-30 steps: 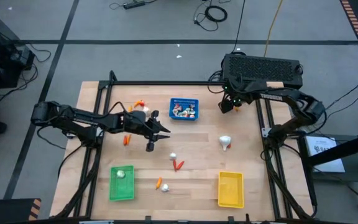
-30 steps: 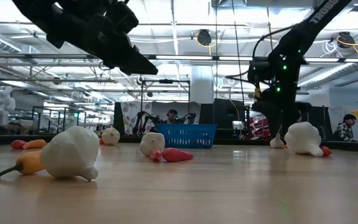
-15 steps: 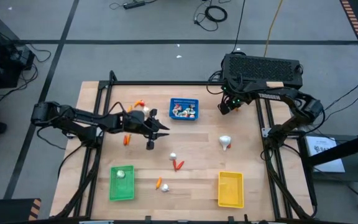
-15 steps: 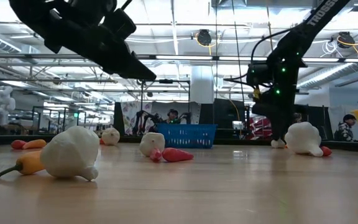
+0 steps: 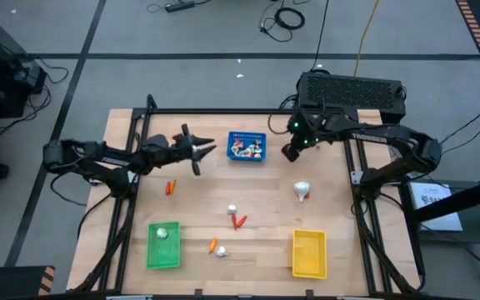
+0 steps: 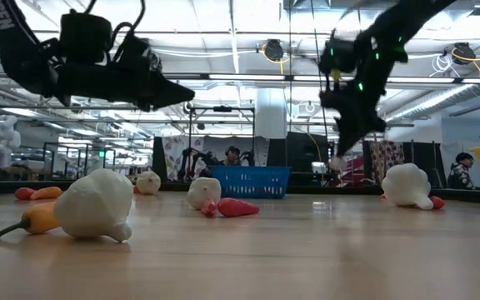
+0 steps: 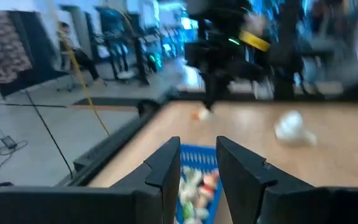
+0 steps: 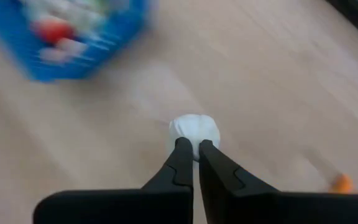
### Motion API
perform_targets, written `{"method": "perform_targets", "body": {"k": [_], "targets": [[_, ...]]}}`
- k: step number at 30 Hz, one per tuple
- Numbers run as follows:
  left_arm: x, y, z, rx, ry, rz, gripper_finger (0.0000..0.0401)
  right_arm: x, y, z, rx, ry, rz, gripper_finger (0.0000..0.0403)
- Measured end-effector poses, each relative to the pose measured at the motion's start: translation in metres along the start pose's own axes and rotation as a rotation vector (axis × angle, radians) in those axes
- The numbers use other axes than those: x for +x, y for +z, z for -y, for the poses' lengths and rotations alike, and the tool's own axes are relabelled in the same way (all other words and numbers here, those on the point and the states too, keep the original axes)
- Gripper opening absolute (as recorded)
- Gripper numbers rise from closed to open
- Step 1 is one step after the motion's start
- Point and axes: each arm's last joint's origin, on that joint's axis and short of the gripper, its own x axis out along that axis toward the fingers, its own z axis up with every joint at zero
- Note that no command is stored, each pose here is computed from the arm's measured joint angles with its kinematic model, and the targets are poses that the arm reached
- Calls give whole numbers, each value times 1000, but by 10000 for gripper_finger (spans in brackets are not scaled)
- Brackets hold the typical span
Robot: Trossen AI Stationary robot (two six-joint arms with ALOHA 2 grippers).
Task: Sort produce into baskets
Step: Put the white garlic into the green bin
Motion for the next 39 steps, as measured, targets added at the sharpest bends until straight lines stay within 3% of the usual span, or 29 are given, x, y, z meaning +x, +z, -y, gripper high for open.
{"method": "perform_targets", "body": {"k": [4,15,21,26,32,39], "targets": [[-2,-2,-2,-64,11,-5,111,-14,-1,-45,-108,112,117,1],[-2,-9,-3,20,27,-66,111,-50,-18,-162,-407,482,612,0],[-2,-9,-4,36,68,-74,111,-23,-25,-213,-596,580,890,0],[-2,-10,-4,37,78,-81,111,18,-31,-250,-677,802,1064,0],[-2,-14,-6,39,131,-133,111,61,-12,-298,-722,899,1008,0],[-3,-20,-5,39,118,-195,111,85,7,-344,-785,1040,861,0]]}}
